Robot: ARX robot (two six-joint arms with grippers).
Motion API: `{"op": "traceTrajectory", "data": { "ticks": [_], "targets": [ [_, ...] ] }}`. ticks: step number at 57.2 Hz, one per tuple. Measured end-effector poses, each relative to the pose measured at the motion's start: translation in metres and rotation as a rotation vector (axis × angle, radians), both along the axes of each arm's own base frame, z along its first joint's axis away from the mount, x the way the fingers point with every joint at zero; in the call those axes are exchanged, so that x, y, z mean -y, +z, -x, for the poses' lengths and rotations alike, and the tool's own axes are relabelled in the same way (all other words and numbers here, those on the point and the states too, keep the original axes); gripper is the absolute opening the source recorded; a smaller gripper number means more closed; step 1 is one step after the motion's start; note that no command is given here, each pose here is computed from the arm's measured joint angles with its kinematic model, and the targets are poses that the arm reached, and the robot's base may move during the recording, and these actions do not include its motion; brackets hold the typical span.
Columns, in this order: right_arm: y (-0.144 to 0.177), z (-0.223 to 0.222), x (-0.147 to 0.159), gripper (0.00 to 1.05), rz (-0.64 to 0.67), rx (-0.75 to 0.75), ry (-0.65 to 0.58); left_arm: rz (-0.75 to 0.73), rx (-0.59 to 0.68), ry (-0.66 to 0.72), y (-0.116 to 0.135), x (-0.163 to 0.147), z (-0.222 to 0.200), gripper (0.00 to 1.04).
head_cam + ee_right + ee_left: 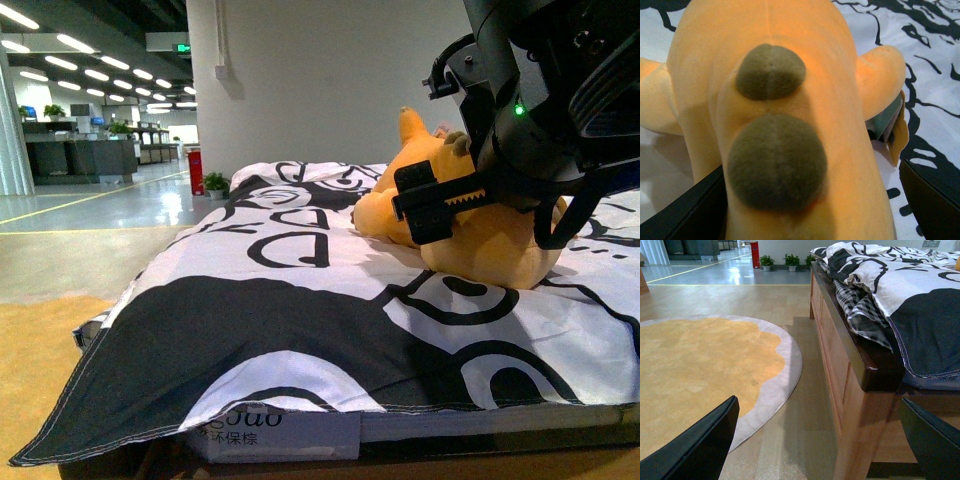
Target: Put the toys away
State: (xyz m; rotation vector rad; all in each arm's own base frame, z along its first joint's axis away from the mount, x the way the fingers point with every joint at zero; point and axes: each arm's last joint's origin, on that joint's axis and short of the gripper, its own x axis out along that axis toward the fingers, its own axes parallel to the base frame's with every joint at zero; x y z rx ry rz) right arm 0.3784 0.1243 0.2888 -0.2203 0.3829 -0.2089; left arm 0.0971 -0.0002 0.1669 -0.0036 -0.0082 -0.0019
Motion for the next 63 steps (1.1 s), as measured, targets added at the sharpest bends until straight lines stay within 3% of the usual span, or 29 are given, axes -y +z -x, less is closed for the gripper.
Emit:
{"op": "traceTrajectory", "data": {
  "ticks": [12, 35, 49, 63],
  "targets": [
    [-0.002, -0.001, -0.001, 0.98, -0.002, -0.007, 0.002, 0.000, 0.000, 0.000, 0.000, 0.000, 0.000, 0.98],
    [0.000, -0.003, 0.000, 0.41, -0.017, 0.018, 0.025, 0.000, 0.000, 0.000, 0.000, 0.000, 0.000, 0.98],
    [0.024, 0.006, 0.018, 0.09, -0.196, 0.112, 0.111, 0.000, 0.000, 0.000, 0.000, 0.000, 0.000, 0.98],
    [0.077, 0.045, 0.064, 0.07, -0.354, 0.263, 0.205, 0.000, 0.000, 0.000, 0.000, 0.000, 0.000, 0.98]
  ]
}}
